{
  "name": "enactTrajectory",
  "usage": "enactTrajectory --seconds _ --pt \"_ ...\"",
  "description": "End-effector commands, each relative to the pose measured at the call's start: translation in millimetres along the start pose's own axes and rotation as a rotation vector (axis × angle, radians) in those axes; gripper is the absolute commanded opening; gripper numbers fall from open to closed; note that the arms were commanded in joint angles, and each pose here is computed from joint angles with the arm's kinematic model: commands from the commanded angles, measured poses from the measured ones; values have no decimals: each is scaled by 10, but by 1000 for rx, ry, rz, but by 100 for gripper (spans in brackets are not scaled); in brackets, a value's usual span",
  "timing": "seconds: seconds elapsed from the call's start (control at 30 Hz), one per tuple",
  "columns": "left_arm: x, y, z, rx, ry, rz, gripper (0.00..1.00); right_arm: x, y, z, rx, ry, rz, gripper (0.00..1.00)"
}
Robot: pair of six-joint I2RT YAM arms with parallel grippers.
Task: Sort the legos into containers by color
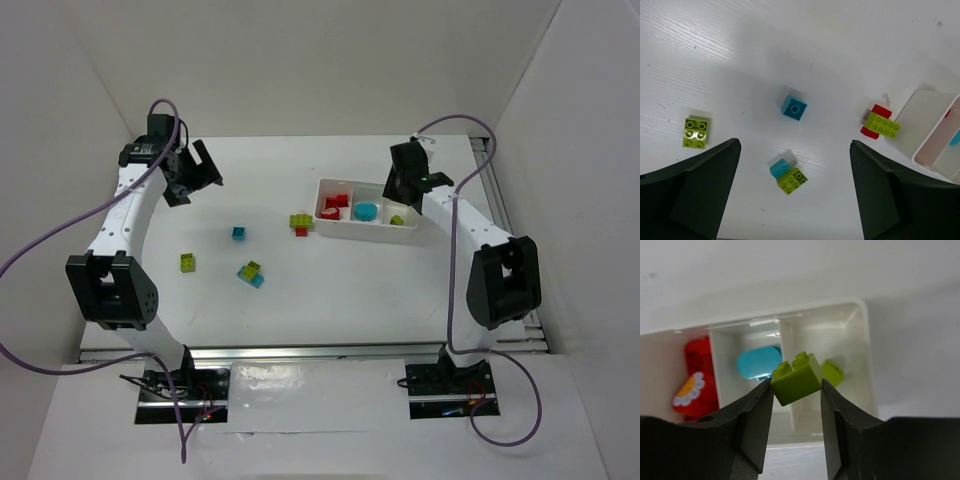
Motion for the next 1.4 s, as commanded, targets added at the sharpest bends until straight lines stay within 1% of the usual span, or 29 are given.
enactTrajectory --seconds 0.0,0.13,0.2,0.23,0.27,0.3,0.33,0.37,0.47,0.57,0.6,0.7,0.73,0.77,0.8,0.83,0.87,0.9,0.93,0.97,1.03,1.07,1.1,1.13,1.2,1.23,1.27,1.33,1.37 --pt "-86 -20 -75 -19 22 29 100 -160 10 85 24 44 53 35" --pt "-108 -25 -53 -4 22 44 100 -249 177 206 65 38 99 38" --pt "-108 -25 -53 -4 22 44 100 -296 237 209 70 40 123 39" --pt "-108 -25 -53 -4 22 44 100 -291 246 174 54 36 119 41" --pt "-108 -25 -53 -4 22 44 100 -288 273 200 62 33 121 45" --pt "-108 -25 -53 -4 22 44 100 -279 302 199 65 32 121 50" --pt "-108 -25 -53 -4 22 44 100 -269 291 135 51 37 118 57" --pt "-108 -25 -53 -4 22 44 100 -271 317 185 69 30 122 67" --pt "-108 -25 -53 -4 22 44 100 -246 273 116 49 22 120 76" --pt "-94 -27 -39 3 22 38 100 -158 187 -5 11 7 111 77" --pt "-83 -25 -50 -5 22 30 100 -135 95 -73 -13 -2 99 74" --pt "-48 -1 -38 -5 22 15 100 194 -102 -255 -95 -45 -13 64" --pt "-19 22 -22 -3 11 1 100 482 -242 -260 -107 -79 -108 62" --pt "10 45 -7 -2 -1 -13 100 655 -323 -287 -126 -110 -163 61" --pt "64 56 19 -3 -1 -32 100 875 -358 -278 -126 -148 -225 61" --pt "96 27 34 -7 -10 -44 100 1275 -515 -172 -118 -209 -352 61" --pt "106 28 24 -13 -10 -50 100 1499 -586 -113 -116 -251 -413 61" --pt "186 15 -36 -30 -40 -67 100 1735 -546 35 -89 -310 -462 62" --pt "229 9 -42 -26 -47 -79 100 1973 -633 61 -103 -348 -531 64" --pt "228 -43 -106 -50 -66 -75 100 2334 -831 255 -100 -413 -651 68" --pt "224 -135 -205 -69 -90 -72 100 2715 -873 491 -84 -490 -736 70" --pt "212 -179 -278 -82 -103 -57 100 2937 -993 623 -87 -519 -779 71" --pt "199 -198 -292 -78 -103 -60 100 3049 -1012 696 -74 -527 -792 71" --pt "125 -295 -368 -102 -103 -36 100 3226 -976 733 -70 -539 -804 73" --pt "95 -360 -402 -112 -92 -27 100 3381 -1003 935 -26 -585 -808 77" --pt "77 -381 -421 -119 -92 -20 100 3451 -914 1103 12 -610 -803 83" --pt "102 -382 -446 -123 -99 -24 100 3483 -919 1065 22 -615 -799 86" --pt "116 -381 -458 -131 -100 -33 100 3564 -847 1202 55 -637 -795 87" --pt "151 -386 -448 -137 -100 -46 100 3611 -854 1149 40 -630 -801 87"
Point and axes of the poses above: each gripper's point midway between its finger pads, its own y axis out along the fingers, its own x axis along the line the jaws close on, z = x × y, the point moved 3 cm from there along -y, back along the fingers, and after that the axes turned 15 degrees about -y, right-handed, at the moved point
